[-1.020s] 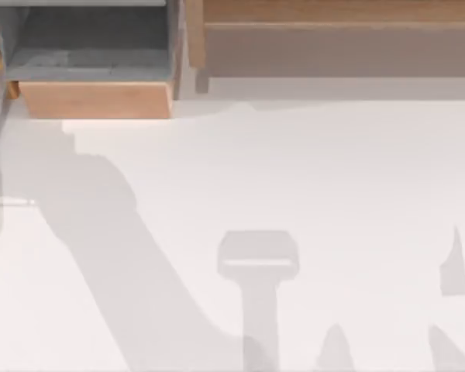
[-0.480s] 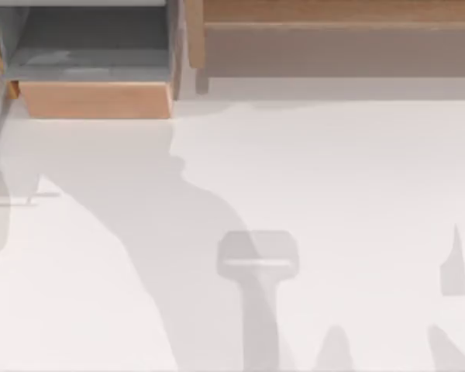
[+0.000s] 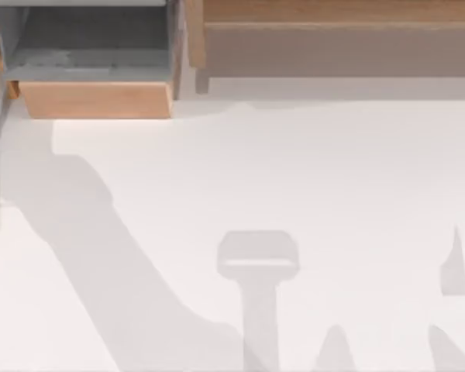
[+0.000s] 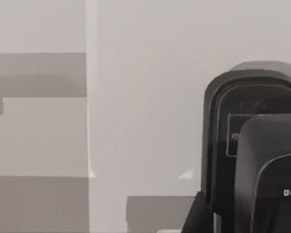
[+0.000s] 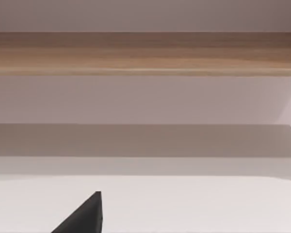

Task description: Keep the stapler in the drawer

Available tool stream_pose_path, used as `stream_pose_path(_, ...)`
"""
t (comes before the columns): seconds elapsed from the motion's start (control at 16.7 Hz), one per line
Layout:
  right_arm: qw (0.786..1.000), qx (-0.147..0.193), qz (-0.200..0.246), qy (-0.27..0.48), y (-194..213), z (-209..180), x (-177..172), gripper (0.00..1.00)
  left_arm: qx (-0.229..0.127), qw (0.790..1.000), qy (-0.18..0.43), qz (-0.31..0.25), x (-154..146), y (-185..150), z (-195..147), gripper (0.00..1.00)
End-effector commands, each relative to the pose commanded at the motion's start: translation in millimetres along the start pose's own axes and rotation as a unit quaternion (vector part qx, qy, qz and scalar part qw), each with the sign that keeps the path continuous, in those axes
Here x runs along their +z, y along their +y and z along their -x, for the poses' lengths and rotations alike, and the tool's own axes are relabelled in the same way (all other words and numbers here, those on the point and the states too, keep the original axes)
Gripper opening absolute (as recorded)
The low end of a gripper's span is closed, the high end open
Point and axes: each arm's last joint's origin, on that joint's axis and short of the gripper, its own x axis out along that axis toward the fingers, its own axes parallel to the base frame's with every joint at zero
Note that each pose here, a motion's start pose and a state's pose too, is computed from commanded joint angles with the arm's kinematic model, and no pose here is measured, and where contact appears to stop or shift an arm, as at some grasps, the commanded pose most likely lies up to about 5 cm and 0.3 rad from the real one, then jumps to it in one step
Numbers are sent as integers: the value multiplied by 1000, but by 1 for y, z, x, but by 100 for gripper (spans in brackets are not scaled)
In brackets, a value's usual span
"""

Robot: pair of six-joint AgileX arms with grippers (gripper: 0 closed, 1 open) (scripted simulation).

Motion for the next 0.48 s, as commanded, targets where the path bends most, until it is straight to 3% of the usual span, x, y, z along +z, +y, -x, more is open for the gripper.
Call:
stream_pose_path(0.24, 1000, 0, 0, 0, 0, 0, 0, 100, 0, 1000, 1, 0, 0, 0, 0, 0)
stream_pose_path(0.48, 1000, 0, 0, 0, 0, 0, 0, 100, 0, 1000, 1, 0, 0, 0, 0, 30)
